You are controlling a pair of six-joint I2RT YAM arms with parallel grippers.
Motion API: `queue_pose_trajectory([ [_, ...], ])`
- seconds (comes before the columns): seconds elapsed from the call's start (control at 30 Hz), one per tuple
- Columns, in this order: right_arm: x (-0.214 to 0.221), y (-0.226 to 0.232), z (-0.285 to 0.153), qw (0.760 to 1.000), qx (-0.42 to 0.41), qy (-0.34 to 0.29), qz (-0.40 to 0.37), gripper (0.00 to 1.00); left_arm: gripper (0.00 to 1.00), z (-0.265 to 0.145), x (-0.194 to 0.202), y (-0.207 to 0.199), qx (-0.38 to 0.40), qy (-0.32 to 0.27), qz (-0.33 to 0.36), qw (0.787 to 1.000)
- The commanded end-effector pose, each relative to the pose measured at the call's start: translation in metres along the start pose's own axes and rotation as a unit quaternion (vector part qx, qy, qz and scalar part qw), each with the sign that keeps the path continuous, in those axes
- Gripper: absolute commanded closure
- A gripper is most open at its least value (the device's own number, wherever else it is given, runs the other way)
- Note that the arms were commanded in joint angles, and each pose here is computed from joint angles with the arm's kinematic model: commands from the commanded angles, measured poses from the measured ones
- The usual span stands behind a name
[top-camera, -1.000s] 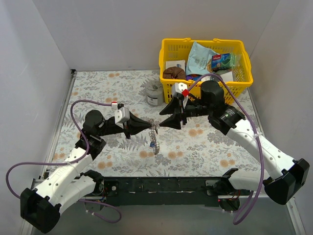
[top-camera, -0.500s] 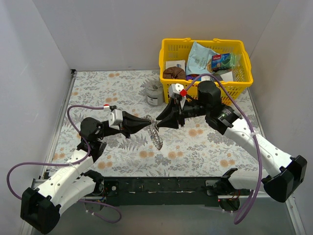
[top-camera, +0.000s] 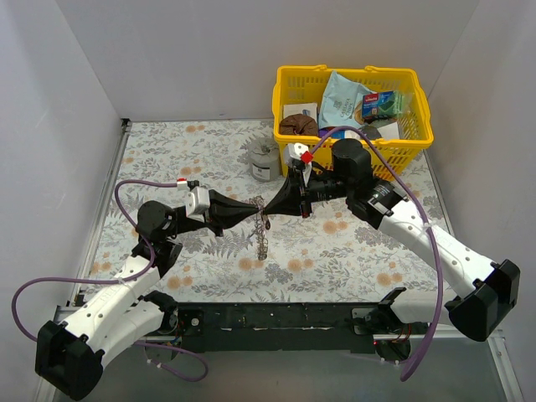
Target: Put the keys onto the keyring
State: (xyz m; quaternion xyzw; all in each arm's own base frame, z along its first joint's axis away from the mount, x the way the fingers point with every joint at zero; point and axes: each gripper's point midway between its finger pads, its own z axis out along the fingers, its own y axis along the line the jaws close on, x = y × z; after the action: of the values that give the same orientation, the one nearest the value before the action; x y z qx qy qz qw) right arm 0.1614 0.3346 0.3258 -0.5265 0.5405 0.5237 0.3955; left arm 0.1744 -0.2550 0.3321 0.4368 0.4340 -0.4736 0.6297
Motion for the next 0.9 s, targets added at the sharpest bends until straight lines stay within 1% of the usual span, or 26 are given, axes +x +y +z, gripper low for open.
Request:
queue_pose_trajectory([
  [0.0, -0.002, -0.004, 0.002, 1.000, 0.010, -0.008, -0.009, 0.99, 1.00, 0.002, -0.028, -0.004, 0.007, -0.029, 0.037, 0.999],
  [0.33, 0.011, -0.005, 0.004, 1.000, 0.002, 0.004, -0.005, 0.99, 1.00, 0.001, -0.037, -0.013, 0.030, -0.046, 0.053, 0.997],
  [0.63, 0.023, -0.001, 0.010, 0.999, -0.035, 0.021, 0.006, 0.99, 1.00, 0.000, -0.042, -0.023, 0.053, -0.061, 0.061, 0.995],
  [0.87, 0.018, 0.001, 0.008, 0.999, -0.038, 0.022, -0.004, 0.99, 1.00, 0.000, -0.041, -0.024, 0.054, -0.061, 0.060, 0.995],
])
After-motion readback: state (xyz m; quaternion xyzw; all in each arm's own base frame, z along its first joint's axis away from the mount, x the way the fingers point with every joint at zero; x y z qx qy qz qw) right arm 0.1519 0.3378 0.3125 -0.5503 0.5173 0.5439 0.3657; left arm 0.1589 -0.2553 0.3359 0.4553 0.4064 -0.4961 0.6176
